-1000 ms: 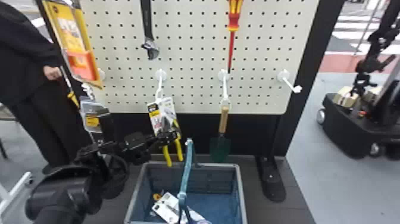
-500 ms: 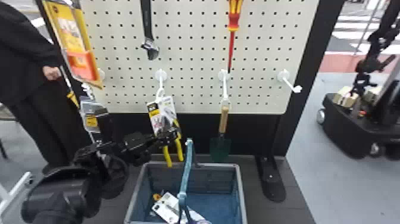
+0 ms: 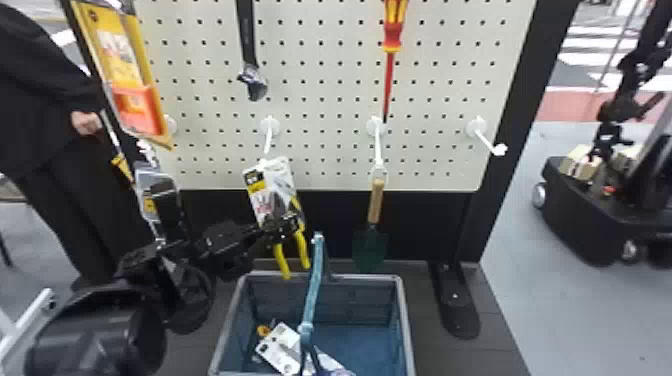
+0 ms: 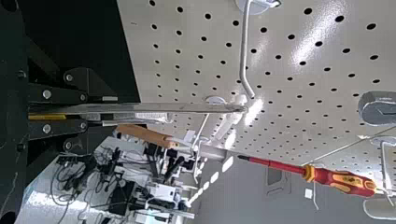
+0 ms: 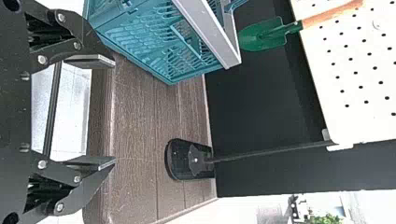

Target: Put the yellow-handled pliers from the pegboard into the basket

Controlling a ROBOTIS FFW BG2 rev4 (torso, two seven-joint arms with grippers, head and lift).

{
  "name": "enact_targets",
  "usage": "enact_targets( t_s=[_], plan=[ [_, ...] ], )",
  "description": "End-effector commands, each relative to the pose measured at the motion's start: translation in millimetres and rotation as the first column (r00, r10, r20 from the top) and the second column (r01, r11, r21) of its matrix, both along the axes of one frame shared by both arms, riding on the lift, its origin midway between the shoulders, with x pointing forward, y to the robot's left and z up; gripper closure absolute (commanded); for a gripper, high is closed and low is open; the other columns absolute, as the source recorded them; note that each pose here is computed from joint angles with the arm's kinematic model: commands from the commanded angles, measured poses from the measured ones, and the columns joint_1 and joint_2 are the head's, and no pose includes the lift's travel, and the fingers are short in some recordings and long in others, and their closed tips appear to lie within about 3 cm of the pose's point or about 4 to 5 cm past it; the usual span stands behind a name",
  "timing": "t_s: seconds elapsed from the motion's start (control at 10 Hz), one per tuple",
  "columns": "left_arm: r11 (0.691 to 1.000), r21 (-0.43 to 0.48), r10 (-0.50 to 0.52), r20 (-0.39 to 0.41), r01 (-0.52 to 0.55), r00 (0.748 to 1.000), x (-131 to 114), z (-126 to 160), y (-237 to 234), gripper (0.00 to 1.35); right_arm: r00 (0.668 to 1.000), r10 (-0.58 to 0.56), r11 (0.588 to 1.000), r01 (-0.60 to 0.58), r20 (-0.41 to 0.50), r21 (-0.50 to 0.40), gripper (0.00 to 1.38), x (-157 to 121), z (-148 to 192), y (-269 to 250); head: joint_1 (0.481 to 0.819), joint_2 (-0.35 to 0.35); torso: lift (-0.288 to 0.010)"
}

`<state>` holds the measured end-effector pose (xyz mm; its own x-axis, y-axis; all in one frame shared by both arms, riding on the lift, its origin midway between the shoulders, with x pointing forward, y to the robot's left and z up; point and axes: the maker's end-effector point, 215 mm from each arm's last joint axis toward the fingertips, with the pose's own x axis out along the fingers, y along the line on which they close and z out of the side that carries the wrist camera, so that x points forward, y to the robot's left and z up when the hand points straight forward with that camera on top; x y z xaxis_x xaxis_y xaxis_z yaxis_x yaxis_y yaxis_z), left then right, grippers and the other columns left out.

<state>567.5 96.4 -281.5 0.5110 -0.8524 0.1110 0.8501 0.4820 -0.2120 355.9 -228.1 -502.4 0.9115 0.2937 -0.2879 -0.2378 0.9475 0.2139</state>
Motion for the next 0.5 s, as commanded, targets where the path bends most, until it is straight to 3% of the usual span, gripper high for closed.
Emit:
enact_targets(
  t_s=[0.0, 0.4],
  plan=[
    [1.000, -0.019, 0.002, -0.029, -0.003, 1.000, -13.0, -11.5, -1.8, 1.21, 1.000, -0.001, 1.000, 0.001, 0.000, 0.002, 0.53, -0.4, 0.4, 0.6, 0.549, 0.000, -0.100],
    [0.999, -0.049, -0.005, -0.104, 0.000, 0.995, -39.0, -46.5, -8.3, 1.21, 1.000, -0.001, 1.000, 0.001, 0.000, 0.002, 0.53, -0.4, 0.4, 0.6, 0.549, 0.000, -0.100]
  ],
)
